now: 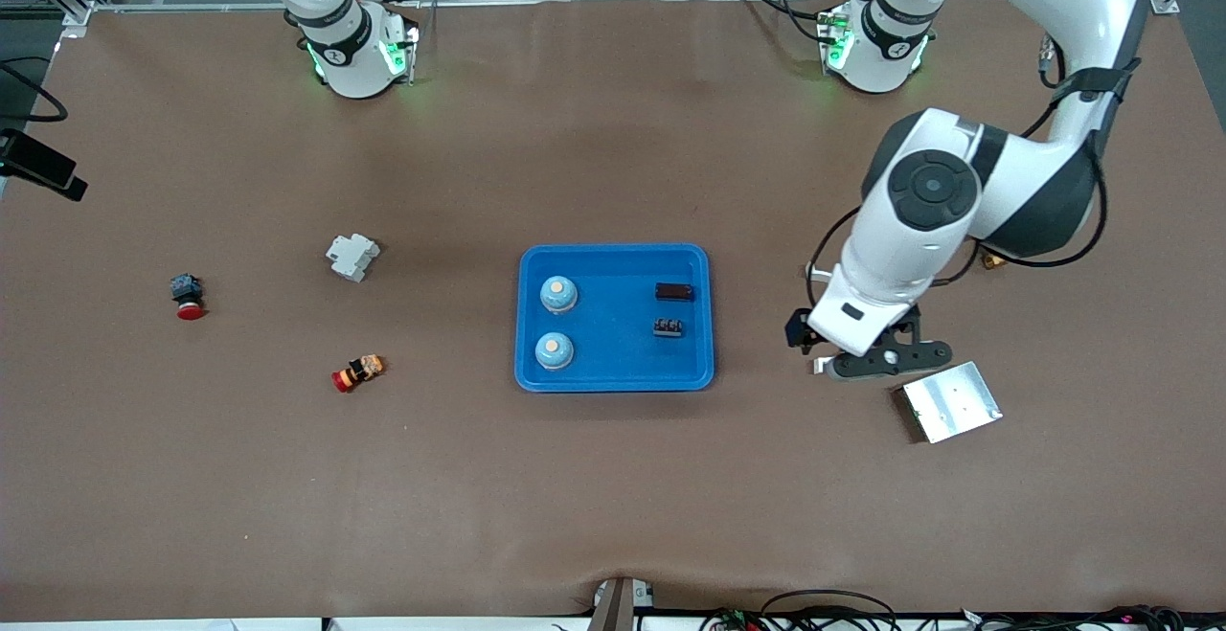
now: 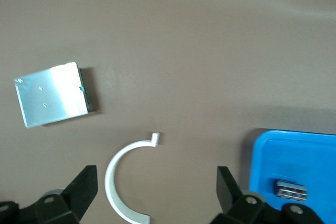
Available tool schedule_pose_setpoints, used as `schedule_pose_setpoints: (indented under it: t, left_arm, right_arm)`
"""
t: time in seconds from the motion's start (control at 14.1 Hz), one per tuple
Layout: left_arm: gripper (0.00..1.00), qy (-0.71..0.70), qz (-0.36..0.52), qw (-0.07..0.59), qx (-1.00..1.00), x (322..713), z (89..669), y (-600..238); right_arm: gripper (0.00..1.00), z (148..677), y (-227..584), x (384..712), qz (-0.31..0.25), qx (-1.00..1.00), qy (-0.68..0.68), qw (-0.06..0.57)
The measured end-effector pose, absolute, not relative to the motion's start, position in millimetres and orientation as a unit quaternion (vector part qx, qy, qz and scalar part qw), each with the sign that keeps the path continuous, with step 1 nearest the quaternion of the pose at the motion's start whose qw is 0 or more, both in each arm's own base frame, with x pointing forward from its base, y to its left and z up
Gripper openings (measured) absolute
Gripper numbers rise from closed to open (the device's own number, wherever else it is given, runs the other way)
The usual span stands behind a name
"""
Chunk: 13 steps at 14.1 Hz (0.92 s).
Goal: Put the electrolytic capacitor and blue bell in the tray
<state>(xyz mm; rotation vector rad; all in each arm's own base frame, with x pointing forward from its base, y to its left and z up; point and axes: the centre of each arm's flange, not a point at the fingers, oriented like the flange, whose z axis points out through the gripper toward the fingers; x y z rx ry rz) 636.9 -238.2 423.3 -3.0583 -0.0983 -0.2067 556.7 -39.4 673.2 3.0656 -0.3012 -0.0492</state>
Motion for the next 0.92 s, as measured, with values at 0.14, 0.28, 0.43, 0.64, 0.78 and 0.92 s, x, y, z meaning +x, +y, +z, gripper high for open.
schedule_pose_setpoints:
  t: [0.14, 0.28, 0.43, 0.64, 0.78, 0.92]
  left_arm:
    - [1.0, -0.021, -0.068, 0.039, -0.997, 641.2, 425.5, -225.8]
    - [1.0, -0.014, -0.07, 0.041, -0.997, 645.3, 429.7, -213.2]
    - [1.0, -0.006, -0.074, 0.042, -0.996, 649.5, 435.4, -201.1]
    - [1.0, 0.006, -0.083, 0.045, -0.995, 658.0, 449.0, -173.6]
    - [1.0, 0.002, -0.089, 0.047, -0.995, 660.7, 457.7, -158.0]
    - [1.0, -0.001, -0.095, 0.048, -0.994, 660.0, 466.2, -154.7]
  right_arm:
    - [1.0, 673.5, -39.2, 557.0, -0.015, 0.995, -0.097, 0.03]
    - [1.0, 673.9, -38.6, 557.5, -0.013, 0.995, -0.096, 0.03]
    - [1.0, 674.1, -37.3, 557.9, -0.012, 0.996, -0.086, 0.03]
    - [1.0, 674.2, -36.6, 558.0, -0.011, 0.996, -0.08, 0.03]
    - [1.0, 674.3, -35.9, 558.1, -0.011, 0.996, -0.079, 0.03]
    - [1.0, 674.8, -34.7, 558.8, -0.008, 0.996, -0.078, 0.03]
